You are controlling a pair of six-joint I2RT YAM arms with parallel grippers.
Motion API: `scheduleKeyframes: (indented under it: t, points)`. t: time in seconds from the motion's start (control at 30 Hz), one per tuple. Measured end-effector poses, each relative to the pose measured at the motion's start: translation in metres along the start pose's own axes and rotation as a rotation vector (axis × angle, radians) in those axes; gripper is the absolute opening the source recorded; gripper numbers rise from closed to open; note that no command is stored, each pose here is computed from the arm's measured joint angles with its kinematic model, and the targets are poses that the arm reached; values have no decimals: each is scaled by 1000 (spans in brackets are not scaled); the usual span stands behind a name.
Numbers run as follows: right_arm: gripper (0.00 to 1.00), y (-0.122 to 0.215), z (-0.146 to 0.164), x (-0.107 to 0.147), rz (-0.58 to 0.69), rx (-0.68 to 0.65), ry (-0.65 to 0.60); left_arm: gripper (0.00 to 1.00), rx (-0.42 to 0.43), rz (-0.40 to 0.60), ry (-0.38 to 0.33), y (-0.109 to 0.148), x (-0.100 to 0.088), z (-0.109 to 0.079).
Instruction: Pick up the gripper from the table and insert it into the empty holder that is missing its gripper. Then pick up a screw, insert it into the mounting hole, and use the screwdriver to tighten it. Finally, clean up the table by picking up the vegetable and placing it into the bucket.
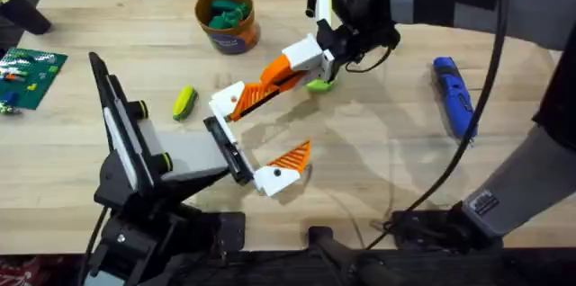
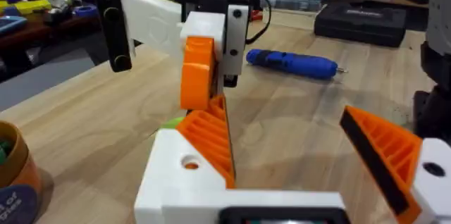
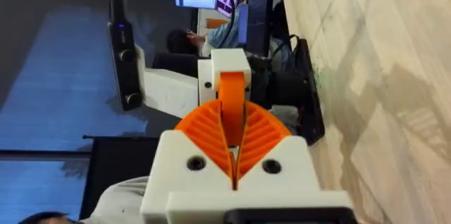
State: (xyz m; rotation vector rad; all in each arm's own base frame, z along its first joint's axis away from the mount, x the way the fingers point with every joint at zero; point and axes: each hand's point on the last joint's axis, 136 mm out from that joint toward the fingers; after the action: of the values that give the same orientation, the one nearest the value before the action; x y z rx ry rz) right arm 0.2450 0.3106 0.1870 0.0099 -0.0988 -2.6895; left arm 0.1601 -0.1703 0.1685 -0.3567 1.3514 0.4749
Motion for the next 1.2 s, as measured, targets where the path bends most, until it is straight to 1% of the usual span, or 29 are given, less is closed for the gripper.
scheduleKeyframes:
  t: [0.47, 0.7, 0.9, 1.03, 1.07, 1.2]
  points:
    - [16, -1, 0, 0, 3, 4, 19, 986, -2, 3, 2, 0, 1, 0]
    - [16, -4, -1, -10, -1, 12, 73, 986, -29, 11, 5, 0, 2, 5]
    - [15, -7, -3, -15, -3, 30, 43, 986, -43, 20, 11, 0, 5, 7]
    - [15, -9, -4, -13, 1, 35, 17, 986, -45, 22, 13, 0, 5, 8]
    - [15, -9, -5, -11, 3, 42, -10, 986, -44, 22, 19, 0, 5, 8]
    - [15, -9, -6, -10, 5, 44, -18, 986, -45, 22, 24, 0, 5, 8]
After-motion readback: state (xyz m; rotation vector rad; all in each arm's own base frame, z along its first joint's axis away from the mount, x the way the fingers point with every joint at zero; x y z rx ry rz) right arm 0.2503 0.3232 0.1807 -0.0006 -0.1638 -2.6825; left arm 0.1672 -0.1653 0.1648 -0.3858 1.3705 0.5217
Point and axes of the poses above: each hand's point on the last joint's axis, 136 mm out from that joint toward the fingers, its own y axis back along the fingers, its own z axis along the line the jaws close on, x = y × z, and after that the axes turned 9 degrees about -y, right-handed
